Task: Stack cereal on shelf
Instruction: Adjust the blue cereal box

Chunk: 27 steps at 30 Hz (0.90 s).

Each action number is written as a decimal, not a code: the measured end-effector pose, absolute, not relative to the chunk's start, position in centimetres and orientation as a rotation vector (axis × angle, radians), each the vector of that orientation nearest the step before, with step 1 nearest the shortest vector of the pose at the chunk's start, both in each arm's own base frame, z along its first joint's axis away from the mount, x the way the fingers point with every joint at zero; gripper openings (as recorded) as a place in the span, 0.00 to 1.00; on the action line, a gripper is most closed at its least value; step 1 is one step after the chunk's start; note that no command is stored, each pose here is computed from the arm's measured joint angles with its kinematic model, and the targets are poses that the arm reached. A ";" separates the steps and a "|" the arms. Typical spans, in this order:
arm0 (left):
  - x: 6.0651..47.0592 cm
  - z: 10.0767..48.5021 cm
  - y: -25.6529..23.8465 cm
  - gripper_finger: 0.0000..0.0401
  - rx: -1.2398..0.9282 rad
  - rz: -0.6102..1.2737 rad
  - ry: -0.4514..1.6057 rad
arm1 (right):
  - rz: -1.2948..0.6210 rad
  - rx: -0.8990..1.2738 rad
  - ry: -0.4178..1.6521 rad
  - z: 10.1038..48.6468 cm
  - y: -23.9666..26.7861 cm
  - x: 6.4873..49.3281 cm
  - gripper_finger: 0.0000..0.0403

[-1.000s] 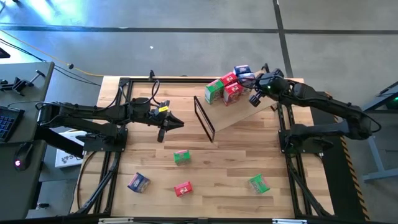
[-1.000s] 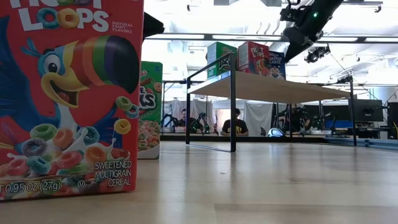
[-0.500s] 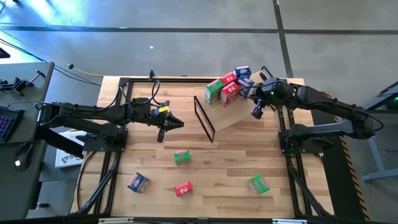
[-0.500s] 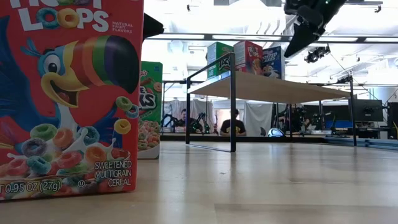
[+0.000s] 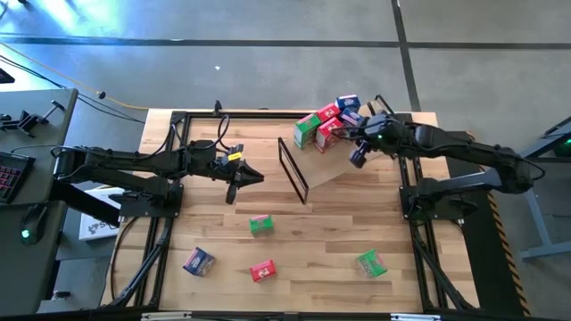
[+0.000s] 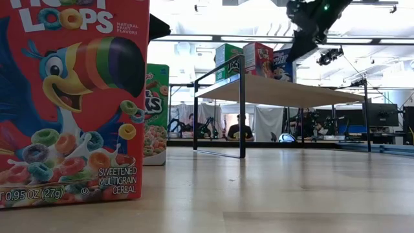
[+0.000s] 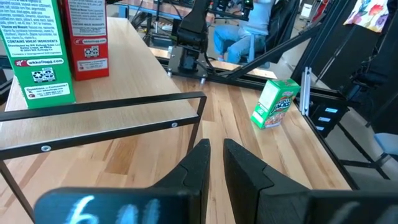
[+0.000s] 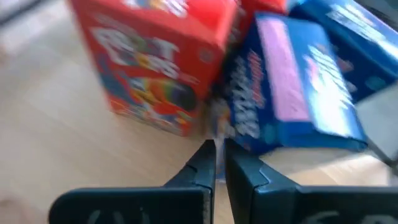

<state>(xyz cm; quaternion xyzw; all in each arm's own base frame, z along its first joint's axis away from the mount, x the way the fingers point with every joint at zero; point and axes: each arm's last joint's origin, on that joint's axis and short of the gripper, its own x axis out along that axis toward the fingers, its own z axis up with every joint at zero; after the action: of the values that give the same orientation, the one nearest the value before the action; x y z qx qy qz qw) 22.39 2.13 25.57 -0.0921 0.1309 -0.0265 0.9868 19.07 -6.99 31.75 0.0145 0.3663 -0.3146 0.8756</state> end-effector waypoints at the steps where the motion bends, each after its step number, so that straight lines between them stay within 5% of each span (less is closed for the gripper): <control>1: 22.4 25.6 2.1 0.09 -0.185 -0.053 0.263 | -0.681 0.027 0.778 31.6 -7.0 19.0 0.03; 11: 22.4 25.6 2.1 0.09 -0.185 -0.052 0.263 | -0.901 -0.018 0.810 31.7 -7.2 17.6 0.03; 20: 22.4 25.6 2.1 0.09 -0.185 -0.053 0.264 | -0.592 0.109 0.701 32.7 -5.6 17.4 0.03; 27: 22.4 25.6 2.1 0.09 -0.177 -0.054 0.265 | -0.604 0.100 0.628 31.3 -5.8 19.5 0.03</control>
<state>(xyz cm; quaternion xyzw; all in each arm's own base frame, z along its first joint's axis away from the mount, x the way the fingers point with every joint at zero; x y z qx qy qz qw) 22.38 2.12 25.55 -0.0882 0.1317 -0.0269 0.9870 19.53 -5.79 31.28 0.0484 0.3038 -0.2922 0.9055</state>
